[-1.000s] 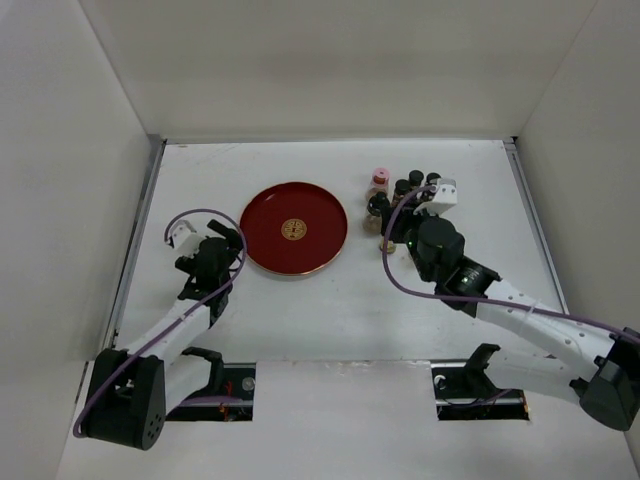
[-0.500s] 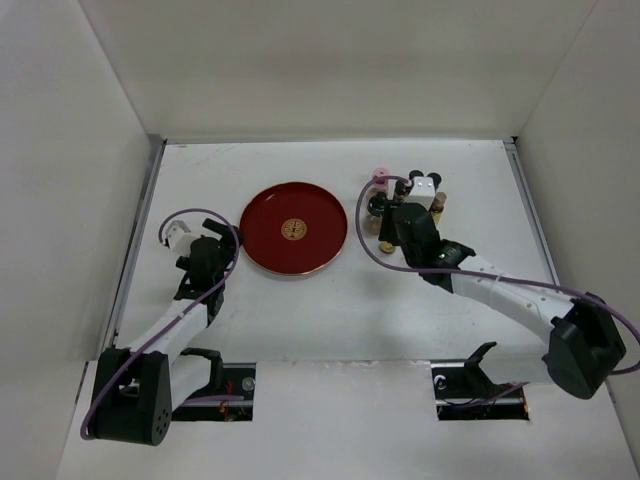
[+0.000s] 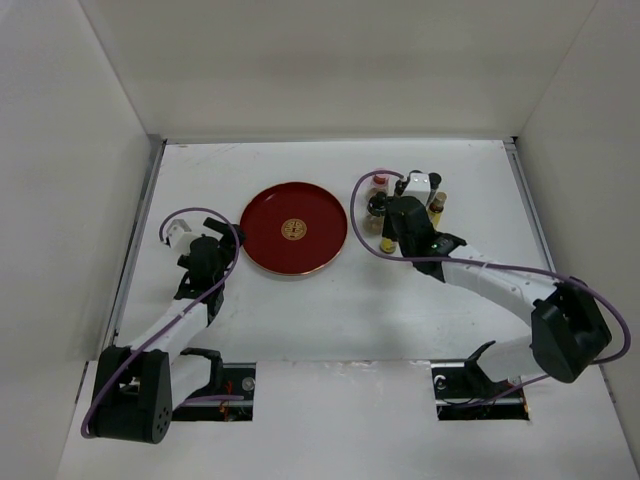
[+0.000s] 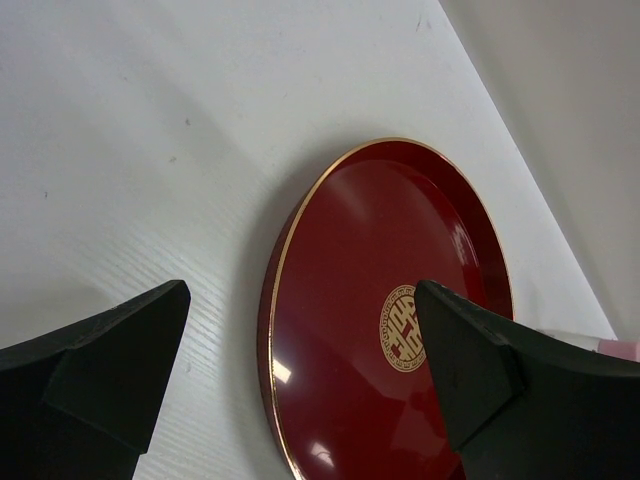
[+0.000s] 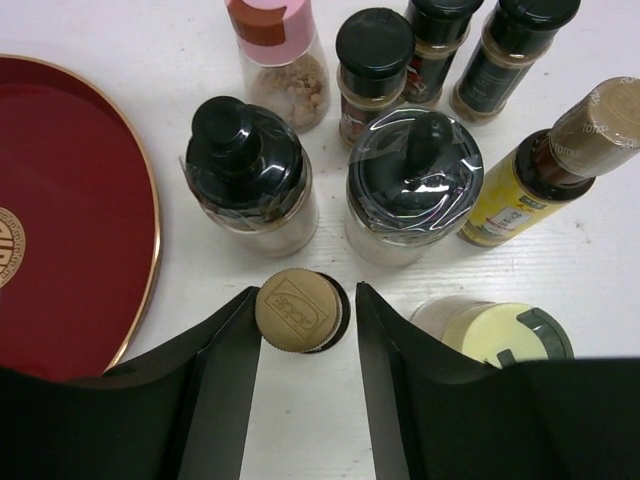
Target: Organize the condiment bottles
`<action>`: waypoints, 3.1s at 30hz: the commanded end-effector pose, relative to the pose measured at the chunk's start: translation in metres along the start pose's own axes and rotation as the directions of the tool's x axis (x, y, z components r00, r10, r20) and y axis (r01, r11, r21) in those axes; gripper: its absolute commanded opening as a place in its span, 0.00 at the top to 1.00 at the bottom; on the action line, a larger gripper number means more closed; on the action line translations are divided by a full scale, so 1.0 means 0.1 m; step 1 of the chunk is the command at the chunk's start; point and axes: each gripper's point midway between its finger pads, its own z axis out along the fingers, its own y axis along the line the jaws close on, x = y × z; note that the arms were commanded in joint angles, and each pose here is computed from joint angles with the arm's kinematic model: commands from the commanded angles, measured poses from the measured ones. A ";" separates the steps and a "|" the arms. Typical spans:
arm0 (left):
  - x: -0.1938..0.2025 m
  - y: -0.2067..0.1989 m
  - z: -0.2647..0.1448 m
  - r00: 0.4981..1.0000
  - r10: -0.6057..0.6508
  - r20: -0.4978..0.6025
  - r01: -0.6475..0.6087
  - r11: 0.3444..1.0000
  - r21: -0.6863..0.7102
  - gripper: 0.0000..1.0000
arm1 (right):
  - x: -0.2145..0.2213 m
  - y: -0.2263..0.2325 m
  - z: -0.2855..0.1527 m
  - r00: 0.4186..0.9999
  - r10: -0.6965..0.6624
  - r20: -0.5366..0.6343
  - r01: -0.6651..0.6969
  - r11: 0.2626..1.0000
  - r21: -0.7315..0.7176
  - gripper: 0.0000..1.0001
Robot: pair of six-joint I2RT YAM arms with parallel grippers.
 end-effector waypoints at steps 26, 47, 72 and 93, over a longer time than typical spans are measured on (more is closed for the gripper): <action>-0.11 0.09 0.03 0.996 -0.082 0.038 0.082 0.997 0.004 0.00 | -1.30 2.15 -0.37 0.966 0.122 0.227 -0.009 0.895 -0.445 0.72; -0.12 0.13 0.03 0.992 -0.117 0.040 0.117 0.993 0.003 0.00 | -1.08 3.44 0.55 0.962 0.003 0.275 0.128 0.880 -0.458 0.70; -0.12 0.13 0.05 0.992 -0.122 0.028 0.122 0.993 0.009 0.00 | -1.03 3.51 0.38 0.962 0.026 0.273 0.119 0.857 -0.502 0.32; -0.07 0.10 0.05 0.994 -0.112 0.013 0.112 0.994 0.015 0.00 | -1.05 0.80 0.12 0.967 0.086 0.240 -0.040 0.981 -0.190 0.65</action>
